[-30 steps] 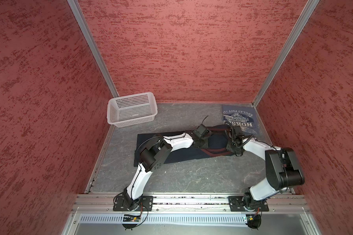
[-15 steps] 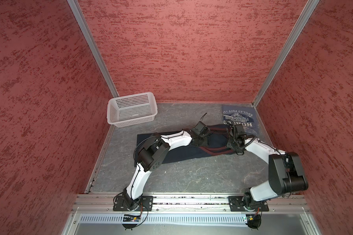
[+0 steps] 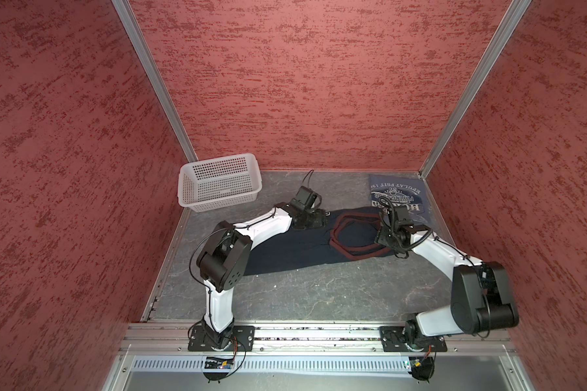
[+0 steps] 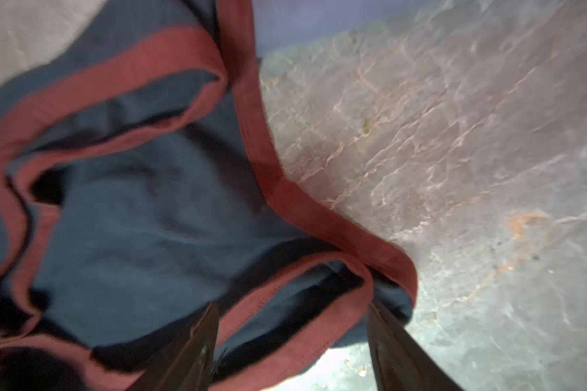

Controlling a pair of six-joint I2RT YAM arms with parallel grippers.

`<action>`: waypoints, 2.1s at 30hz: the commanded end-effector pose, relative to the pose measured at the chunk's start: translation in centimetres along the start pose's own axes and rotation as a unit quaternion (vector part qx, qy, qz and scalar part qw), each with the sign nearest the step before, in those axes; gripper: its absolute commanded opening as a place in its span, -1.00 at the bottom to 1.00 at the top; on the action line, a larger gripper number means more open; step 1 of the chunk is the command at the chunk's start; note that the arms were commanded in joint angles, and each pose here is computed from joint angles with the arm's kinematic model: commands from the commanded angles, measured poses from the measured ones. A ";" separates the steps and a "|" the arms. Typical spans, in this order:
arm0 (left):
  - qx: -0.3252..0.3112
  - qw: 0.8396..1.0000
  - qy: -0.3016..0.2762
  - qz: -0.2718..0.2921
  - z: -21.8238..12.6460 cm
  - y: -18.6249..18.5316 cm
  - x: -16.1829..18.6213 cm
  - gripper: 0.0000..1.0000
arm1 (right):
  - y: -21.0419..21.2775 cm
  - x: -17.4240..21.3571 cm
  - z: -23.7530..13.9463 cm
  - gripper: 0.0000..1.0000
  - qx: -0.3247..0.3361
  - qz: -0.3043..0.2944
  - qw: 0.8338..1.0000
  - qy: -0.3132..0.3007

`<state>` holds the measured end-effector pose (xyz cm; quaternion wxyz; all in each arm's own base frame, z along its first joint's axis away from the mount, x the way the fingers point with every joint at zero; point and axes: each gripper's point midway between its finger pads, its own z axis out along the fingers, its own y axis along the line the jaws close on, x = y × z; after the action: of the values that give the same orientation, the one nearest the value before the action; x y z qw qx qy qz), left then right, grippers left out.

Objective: Fold and stack the tank tops

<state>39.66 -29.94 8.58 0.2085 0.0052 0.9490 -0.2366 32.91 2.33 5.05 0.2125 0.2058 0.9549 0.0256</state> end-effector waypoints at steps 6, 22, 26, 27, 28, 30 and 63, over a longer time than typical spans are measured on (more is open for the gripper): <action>-0.062 0.997 0.032 -0.030 0.7 7.2 2.4 0.41 | 2.1 0.2 2.8 0.40 -0.001 -0.019 0.999 0.032; -0.135 0.982 0.019 -0.131 -5.4 15.6 14.9 0.42 | 13.1 0.1 7.6 0.37 -0.012 -0.147 0.987 0.068; -0.119 0.983 0.019 -0.139 -5.1 15.2 15.0 0.43 | 15.0 -3.3 9.6 0.37 0.010 -0.170 0.984 0.047; -0.113 0.983 0.019 -0.140 -4.8 14.9 14.9 0.43 | 15.4 -4.2 10.0 0.37 0.014 -0.173 0.984 0.043; -0.107 0.984 0.020 -0.142 -4.5 14.5 14.7 0.43 | 15.9 -5.1 10.6 0.37 0.015 -0.176 0.984 0.040; -0.097 0.984 0.018 -0.149 -3.9 14.0 14.0 0.43 | 16.7 -7.0 11.4 0.37 0.010 -0.182 0.983 0.029; -0.115 0.986 0.039 -0.114 -10.7 14.8 15.3 0.45 | 22.4 -0.9 -3.2 0.44 -0.152 -0.207 0.967 0.000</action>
<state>24.66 -14.20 5.29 0.1633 -0.1339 0.9638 -0.1625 43.20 19.56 13.88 0.2598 -0.0311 0.9619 0.0789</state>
